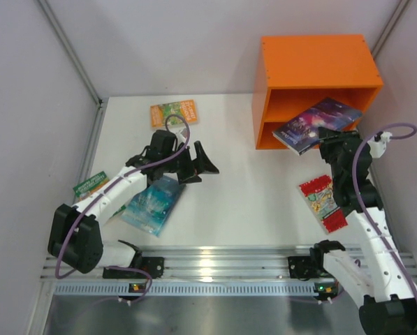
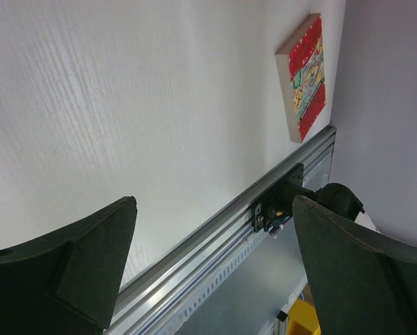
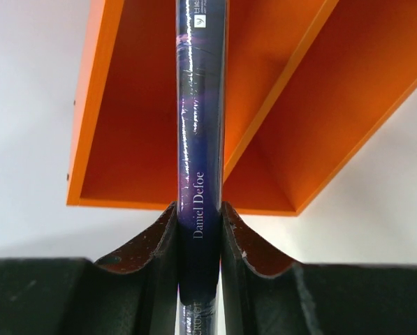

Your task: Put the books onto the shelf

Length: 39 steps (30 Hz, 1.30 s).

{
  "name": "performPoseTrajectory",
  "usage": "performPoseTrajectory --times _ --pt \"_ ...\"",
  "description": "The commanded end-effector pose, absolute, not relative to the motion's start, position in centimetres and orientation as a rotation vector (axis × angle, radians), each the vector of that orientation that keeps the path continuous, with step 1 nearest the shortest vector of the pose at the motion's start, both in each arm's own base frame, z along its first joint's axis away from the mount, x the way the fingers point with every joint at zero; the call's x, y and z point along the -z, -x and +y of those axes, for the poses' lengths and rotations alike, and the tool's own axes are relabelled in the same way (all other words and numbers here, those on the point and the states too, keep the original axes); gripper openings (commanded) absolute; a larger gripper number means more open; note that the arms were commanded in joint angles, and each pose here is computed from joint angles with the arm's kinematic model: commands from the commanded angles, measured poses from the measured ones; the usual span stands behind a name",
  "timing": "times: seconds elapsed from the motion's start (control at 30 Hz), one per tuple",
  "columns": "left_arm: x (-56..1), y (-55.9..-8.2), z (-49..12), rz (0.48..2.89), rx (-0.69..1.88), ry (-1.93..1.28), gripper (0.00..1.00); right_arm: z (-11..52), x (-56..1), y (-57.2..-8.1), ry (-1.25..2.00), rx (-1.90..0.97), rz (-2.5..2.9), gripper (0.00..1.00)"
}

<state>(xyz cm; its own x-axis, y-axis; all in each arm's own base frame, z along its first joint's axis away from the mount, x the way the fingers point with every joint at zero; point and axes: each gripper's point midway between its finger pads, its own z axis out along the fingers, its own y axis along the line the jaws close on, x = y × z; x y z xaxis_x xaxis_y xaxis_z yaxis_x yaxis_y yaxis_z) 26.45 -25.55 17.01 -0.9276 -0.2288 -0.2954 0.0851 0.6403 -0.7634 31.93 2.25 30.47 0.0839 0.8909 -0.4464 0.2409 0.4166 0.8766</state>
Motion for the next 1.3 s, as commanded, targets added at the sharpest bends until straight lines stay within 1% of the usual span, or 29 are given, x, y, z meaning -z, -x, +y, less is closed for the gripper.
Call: performPoseTrajectory --times 0.0,0.2,0.4,0.5,0.63,0.73,0.9,1.27 --pt "-19.6 -26.9 -26.2 2.39 1.259 0.06 0.98 0.6 -40.2 -32.8 -1.028 -0.833 1.069 0.0" --pt "-19.4 -27.0 -26.4 2.39 1.269 0.06 0.98 -0.1 -40.1 -34.8 -1.038 -0.83 1.011 0.0" --pt "-18.6 -27.2 -26.7 2.4 1.284 0.064 0.97 -0.9 -38.3 -37.7 -1.071 -0.807 0.973 0.0" --pt "-18.2 -27.2 -26.9 2.409 1.294 0.063 0.97 -0.8 -37.7 -40.0 -1.053 -0.801 0.96 0.0" --pt "-17.7 -27.1 -27.1 2.42 1.302 0.07 0.97 -0.3 -37.3 -41.5 -1.021 -0.828 0.942 0.0" --pt "-17.5 -26.9 -27.2 2.42 1.307 0.063 0.96 -0.3 -35.6 -42.3 -1.06 -0.821 0.954 0.0" --pt "-17.3 -26.9 -27.2 2.414 1.312 0.063 0.96 1.3 -32.7 -43.8 -1.097 -0.818 1.034 0.0" --pt "-17.2 -26.7 -27.4 2.406 1.332 0.055 0.96 6.0 -28.9 -45.8 -1.105 -0.827 1.255 0.01"
